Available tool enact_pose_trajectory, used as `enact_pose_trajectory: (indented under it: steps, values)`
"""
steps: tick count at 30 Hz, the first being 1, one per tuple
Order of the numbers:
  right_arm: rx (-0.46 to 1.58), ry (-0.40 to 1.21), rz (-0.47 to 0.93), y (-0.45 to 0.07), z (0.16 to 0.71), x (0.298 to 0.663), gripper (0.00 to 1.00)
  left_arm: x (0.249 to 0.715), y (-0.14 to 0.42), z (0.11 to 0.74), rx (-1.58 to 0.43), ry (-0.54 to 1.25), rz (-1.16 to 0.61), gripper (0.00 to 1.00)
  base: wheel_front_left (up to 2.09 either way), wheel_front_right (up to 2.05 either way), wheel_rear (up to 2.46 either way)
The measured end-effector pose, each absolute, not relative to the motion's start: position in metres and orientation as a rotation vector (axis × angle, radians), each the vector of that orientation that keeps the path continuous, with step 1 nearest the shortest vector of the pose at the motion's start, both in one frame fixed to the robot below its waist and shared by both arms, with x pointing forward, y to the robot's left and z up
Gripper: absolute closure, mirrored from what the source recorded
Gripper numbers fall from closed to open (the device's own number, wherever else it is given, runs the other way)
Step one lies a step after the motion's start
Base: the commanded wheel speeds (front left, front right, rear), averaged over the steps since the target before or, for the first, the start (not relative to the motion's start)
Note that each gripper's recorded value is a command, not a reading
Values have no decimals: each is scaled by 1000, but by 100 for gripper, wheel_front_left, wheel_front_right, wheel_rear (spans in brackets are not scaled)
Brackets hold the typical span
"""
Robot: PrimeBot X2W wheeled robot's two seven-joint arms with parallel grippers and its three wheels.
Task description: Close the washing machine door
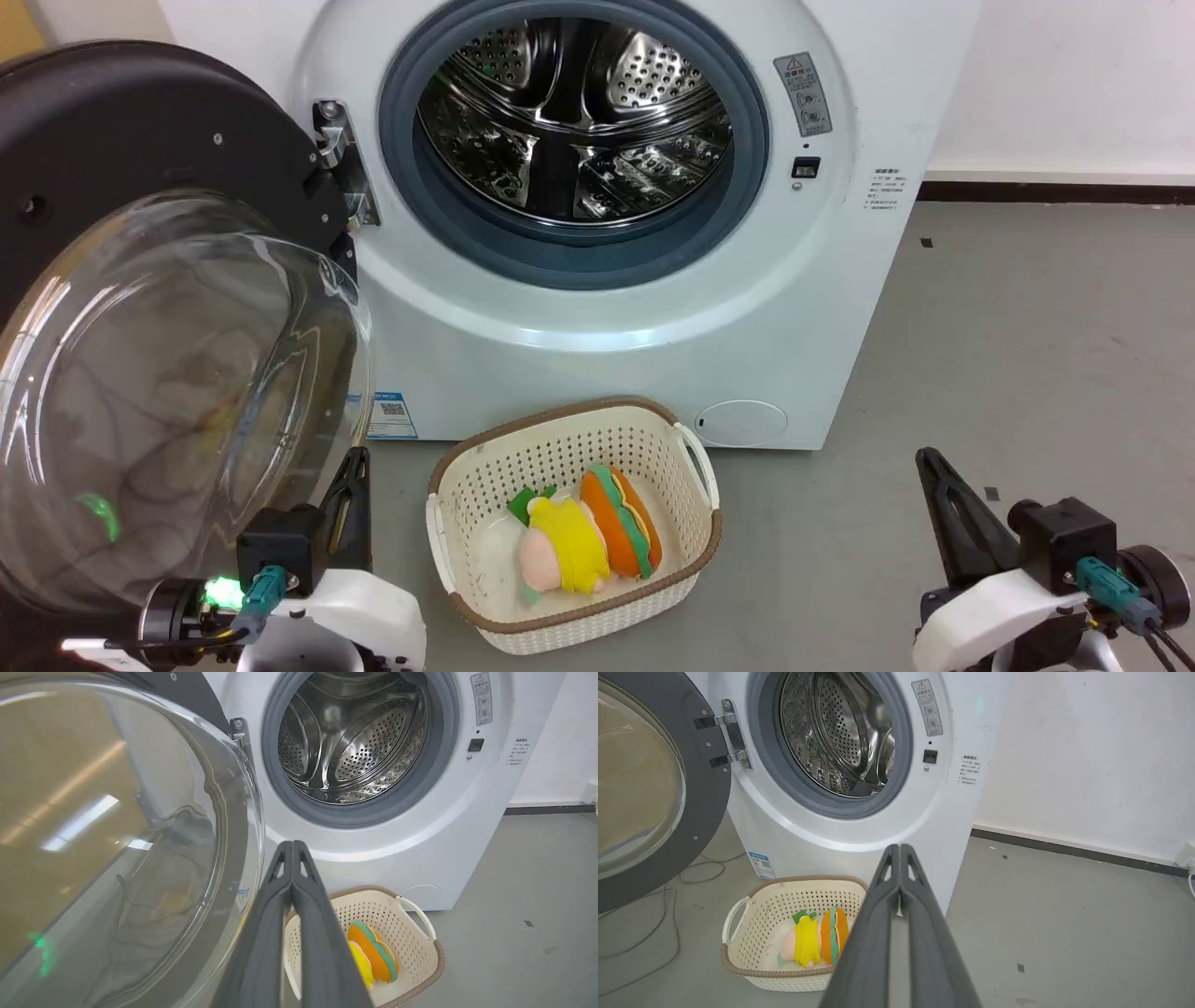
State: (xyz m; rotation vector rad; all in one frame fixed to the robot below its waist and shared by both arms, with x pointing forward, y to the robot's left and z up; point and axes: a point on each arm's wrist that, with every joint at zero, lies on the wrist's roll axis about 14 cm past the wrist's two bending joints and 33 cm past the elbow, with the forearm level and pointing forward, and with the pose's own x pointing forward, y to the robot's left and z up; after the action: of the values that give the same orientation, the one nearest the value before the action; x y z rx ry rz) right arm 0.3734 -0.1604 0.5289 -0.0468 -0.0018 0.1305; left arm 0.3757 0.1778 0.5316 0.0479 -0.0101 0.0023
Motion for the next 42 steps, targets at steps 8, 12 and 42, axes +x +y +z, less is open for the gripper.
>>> enact_pose_trajectory:
  steps: [8, 12, 42]
  values:
    - [-47, -2, 131, -160, 529, 373, 100, 376, 178, 532, 48, -10, 2, 100, 0, 0, 0]
    - [-47, -2, 130, -160, 529, 373, 100, 376, 178, 532, 48, -10, 2, 100, 0, 0, 0]
    - [-45, -2, 128, -161, 529, 374, 0, 376, 177, 531, 48, -9, 3, 0, 0, 0, 0]
